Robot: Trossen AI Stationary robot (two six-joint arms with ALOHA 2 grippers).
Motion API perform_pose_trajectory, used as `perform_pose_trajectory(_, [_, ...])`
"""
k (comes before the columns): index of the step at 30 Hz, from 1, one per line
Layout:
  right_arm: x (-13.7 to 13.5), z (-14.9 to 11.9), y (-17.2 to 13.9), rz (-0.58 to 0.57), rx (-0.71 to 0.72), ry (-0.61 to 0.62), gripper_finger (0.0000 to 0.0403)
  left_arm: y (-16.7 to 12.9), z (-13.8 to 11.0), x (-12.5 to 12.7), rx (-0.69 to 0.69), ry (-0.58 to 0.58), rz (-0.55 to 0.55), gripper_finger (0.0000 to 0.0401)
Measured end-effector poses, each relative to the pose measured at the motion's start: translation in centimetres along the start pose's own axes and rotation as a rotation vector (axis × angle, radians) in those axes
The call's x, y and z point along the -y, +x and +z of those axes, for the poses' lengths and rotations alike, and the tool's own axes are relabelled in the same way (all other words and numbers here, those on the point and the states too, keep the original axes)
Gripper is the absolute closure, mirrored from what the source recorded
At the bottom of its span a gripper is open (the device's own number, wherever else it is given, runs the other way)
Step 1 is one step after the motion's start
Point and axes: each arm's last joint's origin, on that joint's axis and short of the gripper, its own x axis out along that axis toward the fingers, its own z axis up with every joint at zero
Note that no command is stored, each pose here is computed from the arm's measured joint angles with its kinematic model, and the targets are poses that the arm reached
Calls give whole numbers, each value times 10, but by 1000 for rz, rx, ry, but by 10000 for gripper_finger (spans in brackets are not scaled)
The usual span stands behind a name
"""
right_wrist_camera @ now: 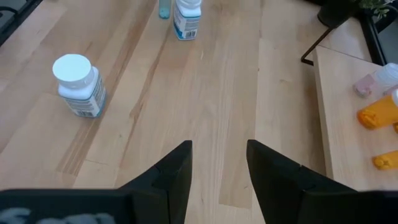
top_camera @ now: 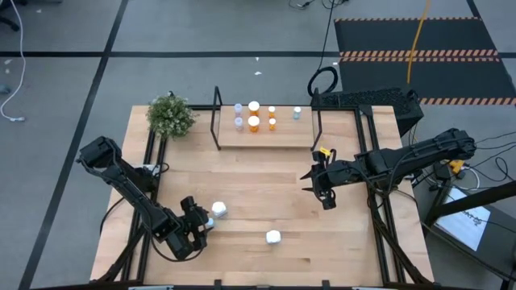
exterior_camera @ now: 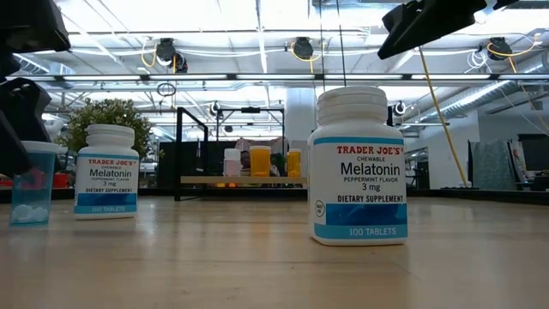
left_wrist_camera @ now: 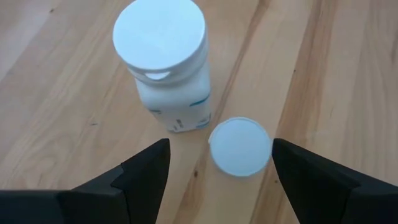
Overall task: Pick and place medicine bottles onto shelf by color
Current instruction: Put the blue pill bottle on the shelf aligned with the other blue pill bottle
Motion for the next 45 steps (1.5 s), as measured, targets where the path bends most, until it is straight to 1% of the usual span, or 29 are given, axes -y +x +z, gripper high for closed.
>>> perform_pose_trajectory(5, [0, 0, 0, 0, 0, 0, 255, 0, 0, 1, 2, -3, -5, 119])
perform_pose_trajectory(7, [0, 0, 0, 0, 0, 0, 255, 0, 0, 1, 4, -4, -7, 125])
perform_pose_trajectory(16, [0, 0, 0, 0, 0, 0, 255, 0, 0, 1, 3, -20, -8, 201])
perform_pose_trajectory(24, [0, 0, 0, 0, 0, 0, 255, 0, 1, 4, 3, -8, -36, 241])
perform_pose_trajectory(38, [0, 0, 0, -1, 4, 1, 255, -1, 1, 7, -37, -16, -81, 282])
perform_pose_trajectory(45, [0, 1, 0, -1, 11, 2, 255, -2, 4, 11, -28, 1, -115, 287])
